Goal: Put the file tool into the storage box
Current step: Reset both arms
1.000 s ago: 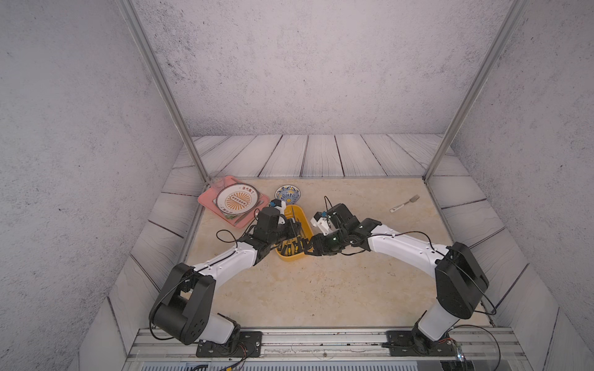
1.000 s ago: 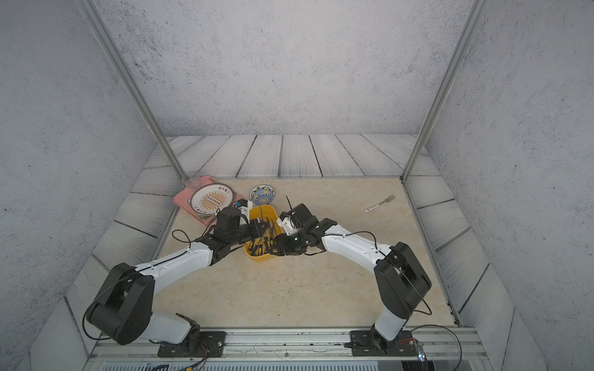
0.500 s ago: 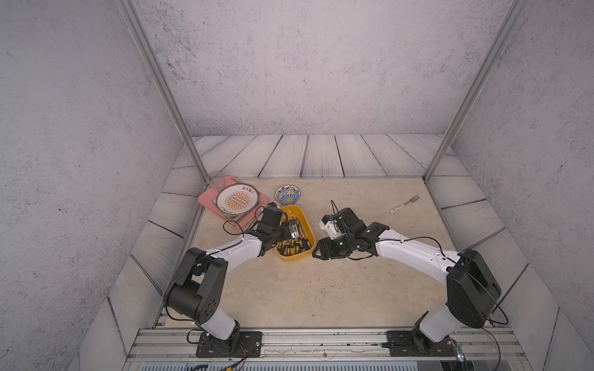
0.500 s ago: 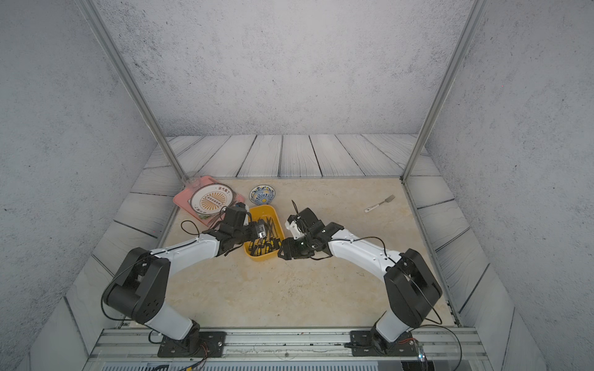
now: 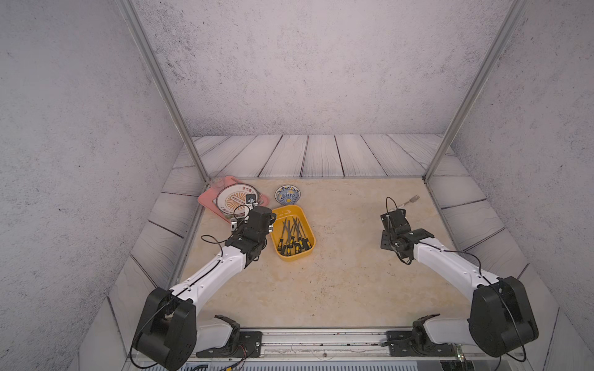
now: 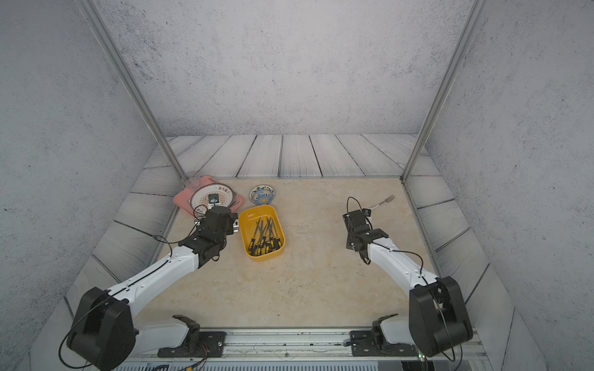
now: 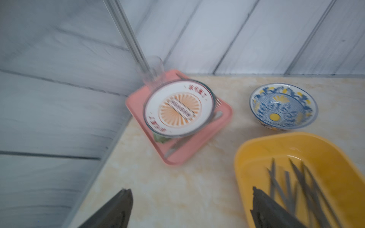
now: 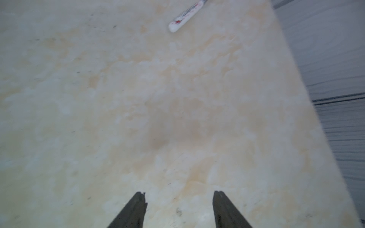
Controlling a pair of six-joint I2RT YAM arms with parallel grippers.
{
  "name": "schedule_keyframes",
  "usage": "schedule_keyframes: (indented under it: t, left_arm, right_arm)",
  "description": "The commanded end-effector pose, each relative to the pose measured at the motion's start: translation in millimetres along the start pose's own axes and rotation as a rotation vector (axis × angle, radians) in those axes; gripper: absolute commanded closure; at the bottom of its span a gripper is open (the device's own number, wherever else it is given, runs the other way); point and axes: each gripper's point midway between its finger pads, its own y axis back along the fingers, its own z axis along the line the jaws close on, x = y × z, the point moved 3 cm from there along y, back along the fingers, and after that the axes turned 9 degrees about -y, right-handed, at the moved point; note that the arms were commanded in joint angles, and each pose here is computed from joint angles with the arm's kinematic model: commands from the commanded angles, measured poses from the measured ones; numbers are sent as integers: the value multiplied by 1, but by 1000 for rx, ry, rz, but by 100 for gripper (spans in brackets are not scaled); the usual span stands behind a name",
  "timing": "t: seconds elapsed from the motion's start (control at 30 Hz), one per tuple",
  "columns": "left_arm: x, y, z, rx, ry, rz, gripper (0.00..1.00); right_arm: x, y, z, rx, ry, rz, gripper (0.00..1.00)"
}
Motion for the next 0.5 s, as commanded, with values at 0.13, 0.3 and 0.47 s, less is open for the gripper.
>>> schedule_keyframes:
  t: [0.13, 0.3, 0.47]
  left_arm:
    - [42, -19, 16, -100, -59, -108, 2]
    - [54, -43, 17, -86, -34, -106, 2]
    - [54, -60, 3, 21, -123, -137, 2]
  right_arm:
    - [-38, -20, -9, 124, 144, -398, 38]
    - [-45, -37, -14, 79, 33, -443, 36]
    - [-57, -46, -21, -55, -52, -478, 35]
